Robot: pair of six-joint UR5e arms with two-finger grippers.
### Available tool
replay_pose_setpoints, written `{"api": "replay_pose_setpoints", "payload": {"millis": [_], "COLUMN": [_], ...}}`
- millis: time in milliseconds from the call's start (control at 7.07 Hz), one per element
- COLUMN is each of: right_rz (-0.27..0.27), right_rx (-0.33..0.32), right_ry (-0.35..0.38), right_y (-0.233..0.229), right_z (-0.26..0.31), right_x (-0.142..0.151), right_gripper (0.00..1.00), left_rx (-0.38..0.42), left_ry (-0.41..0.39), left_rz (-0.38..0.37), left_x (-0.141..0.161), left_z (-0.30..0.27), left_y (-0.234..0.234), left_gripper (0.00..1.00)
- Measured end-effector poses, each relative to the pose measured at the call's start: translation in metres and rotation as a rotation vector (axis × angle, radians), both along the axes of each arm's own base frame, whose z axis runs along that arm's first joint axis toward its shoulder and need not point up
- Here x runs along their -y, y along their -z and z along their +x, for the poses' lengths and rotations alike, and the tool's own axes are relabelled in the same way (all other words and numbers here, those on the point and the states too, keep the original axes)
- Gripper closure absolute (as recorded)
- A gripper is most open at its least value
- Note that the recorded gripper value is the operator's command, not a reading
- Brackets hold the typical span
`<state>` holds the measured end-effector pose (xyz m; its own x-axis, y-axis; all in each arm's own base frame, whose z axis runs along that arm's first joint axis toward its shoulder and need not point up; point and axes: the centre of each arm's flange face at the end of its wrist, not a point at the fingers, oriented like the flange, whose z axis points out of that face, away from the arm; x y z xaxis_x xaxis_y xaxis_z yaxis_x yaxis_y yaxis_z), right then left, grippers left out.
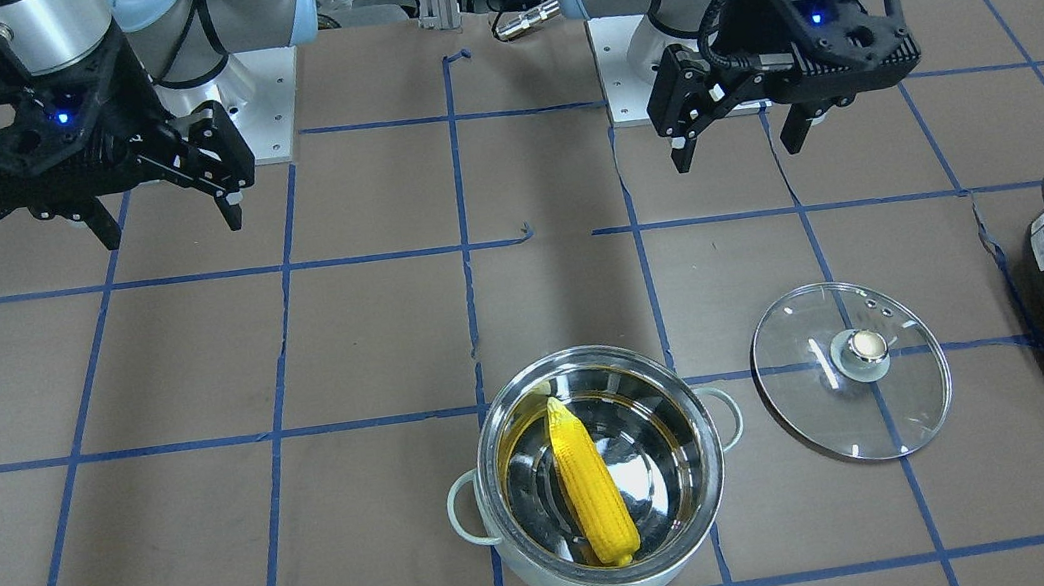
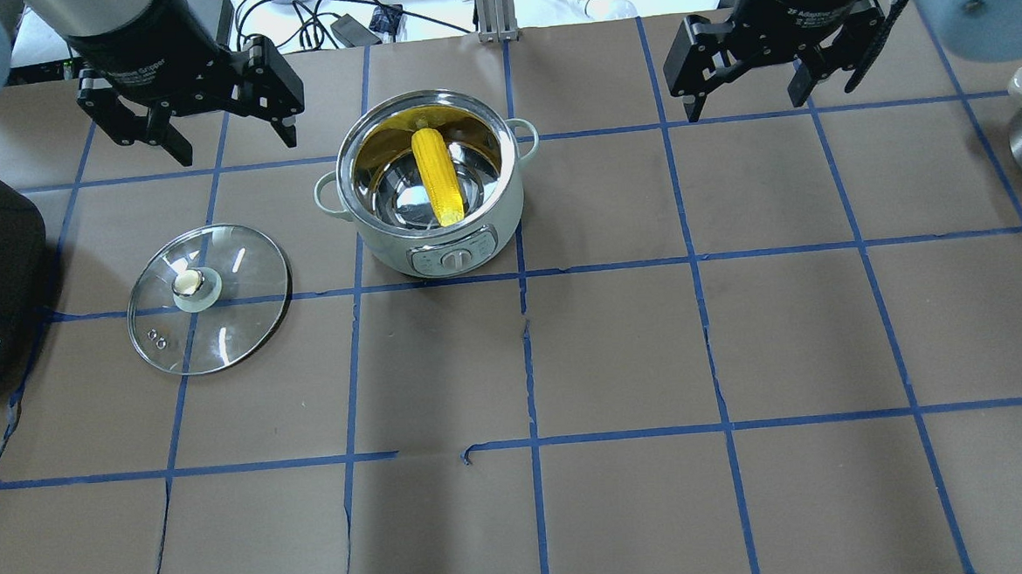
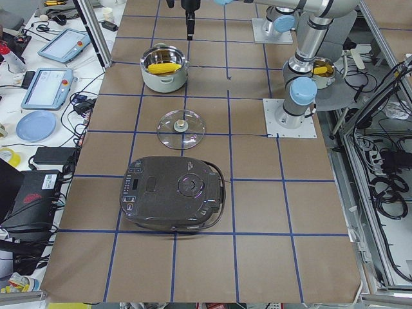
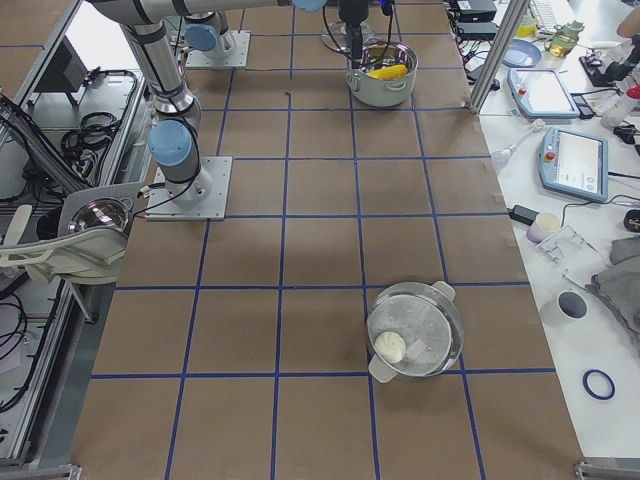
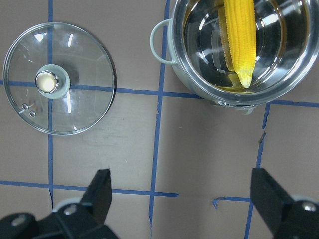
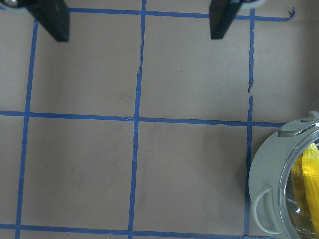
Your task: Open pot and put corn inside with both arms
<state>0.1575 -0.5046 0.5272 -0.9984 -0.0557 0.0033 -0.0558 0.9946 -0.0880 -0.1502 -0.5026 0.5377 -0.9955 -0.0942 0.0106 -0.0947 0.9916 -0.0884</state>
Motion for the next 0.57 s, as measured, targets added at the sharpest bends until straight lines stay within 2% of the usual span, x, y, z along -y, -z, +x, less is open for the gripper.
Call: {"api": "replay_pose_setpoints", "payload": {"millis": [566], "right_rz": [-0.014], "right_rx": [-0.017], "right_ry": [0.018], "right_y": [-0.001], "right_z": [-0.015], "right_x": [0.005], "right_gripper": [0.0], "left_rx": [0.001], "left_ry": [0.001], "left_rz": [-0.005], "left_x": [-0.002], "left_z": [0.001], "left_y": [-0.002], "left_gripper": [0.0]}}
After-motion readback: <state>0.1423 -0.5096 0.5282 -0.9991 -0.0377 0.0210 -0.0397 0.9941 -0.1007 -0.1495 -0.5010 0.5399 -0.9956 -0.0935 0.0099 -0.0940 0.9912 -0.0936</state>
